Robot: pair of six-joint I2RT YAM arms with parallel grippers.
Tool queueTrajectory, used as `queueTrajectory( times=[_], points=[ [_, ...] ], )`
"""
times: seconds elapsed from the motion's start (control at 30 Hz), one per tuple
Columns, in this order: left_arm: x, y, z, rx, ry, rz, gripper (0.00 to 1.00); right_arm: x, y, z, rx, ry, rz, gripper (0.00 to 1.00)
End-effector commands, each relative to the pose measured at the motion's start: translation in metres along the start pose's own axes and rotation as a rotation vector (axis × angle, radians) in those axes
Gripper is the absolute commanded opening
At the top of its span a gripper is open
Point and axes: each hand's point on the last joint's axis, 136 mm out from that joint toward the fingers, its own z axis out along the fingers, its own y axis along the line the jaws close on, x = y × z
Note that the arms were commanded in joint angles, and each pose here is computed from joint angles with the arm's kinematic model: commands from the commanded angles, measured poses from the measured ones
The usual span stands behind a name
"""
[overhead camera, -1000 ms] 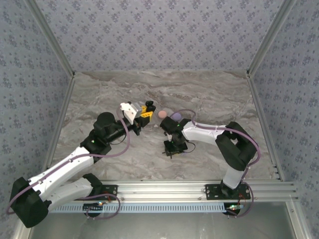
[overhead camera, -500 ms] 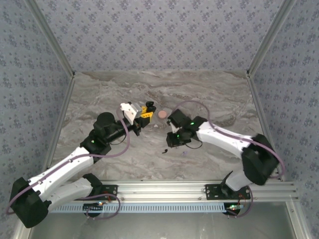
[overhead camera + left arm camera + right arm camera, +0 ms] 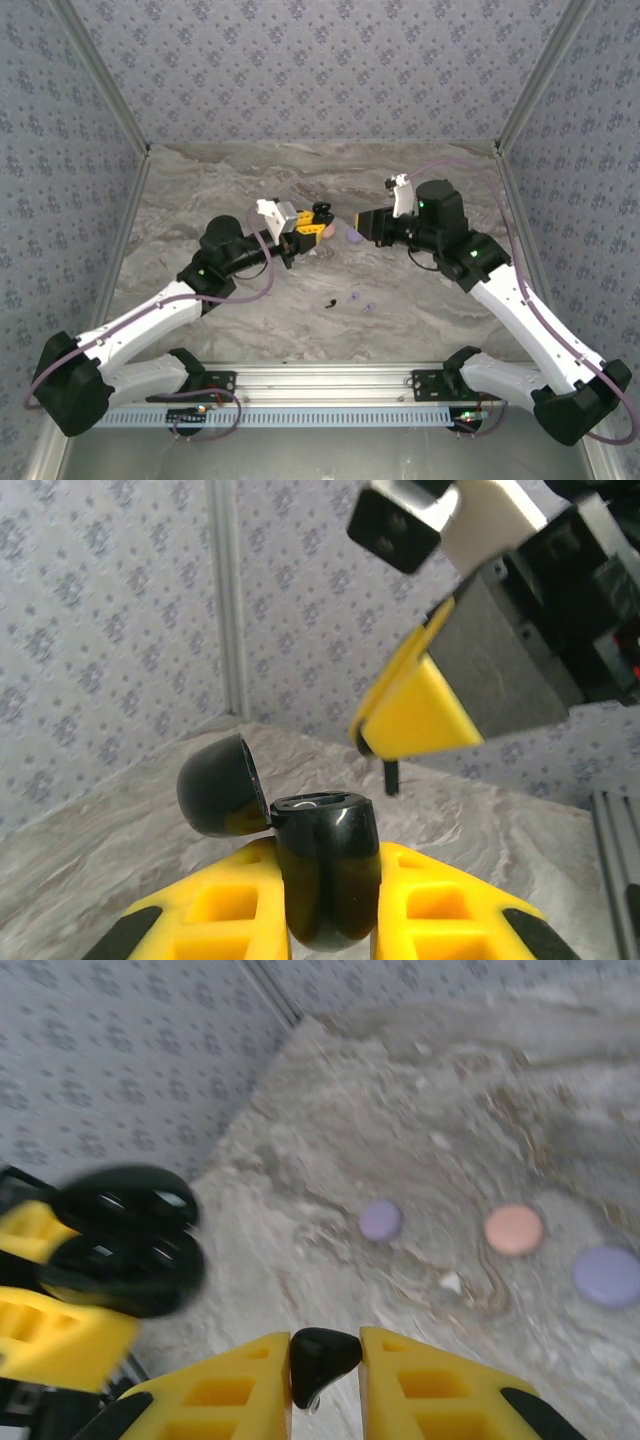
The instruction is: Insert the wireless bluetooth earbuds into the charging case
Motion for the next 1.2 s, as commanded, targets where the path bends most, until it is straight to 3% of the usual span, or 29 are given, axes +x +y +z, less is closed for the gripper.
queueTrajectory(
  times=[0.0, 0.37, 1.17],
  points=[
    [-0.044, -0.019, 0.003, 0.091, -0.122, 0.043, 0.00, -0.024, 0.029, -0.013, -0.079, -0.071, -0.070, 0.24],
    [-0.042, -0.024, 0.009, 0.119, -0.114, 0.045, 0.00, -0.041, 0.054, -0.014, -0.139, -0.115, -0.105, 0.25],
    [-0.041, -0.022, 0.010, 0.108, -0.110, 0.051, 0.00, -0.023, 0.063, -0.005, -0.185, -0.021, -0.087, 0.25]
  ],
)
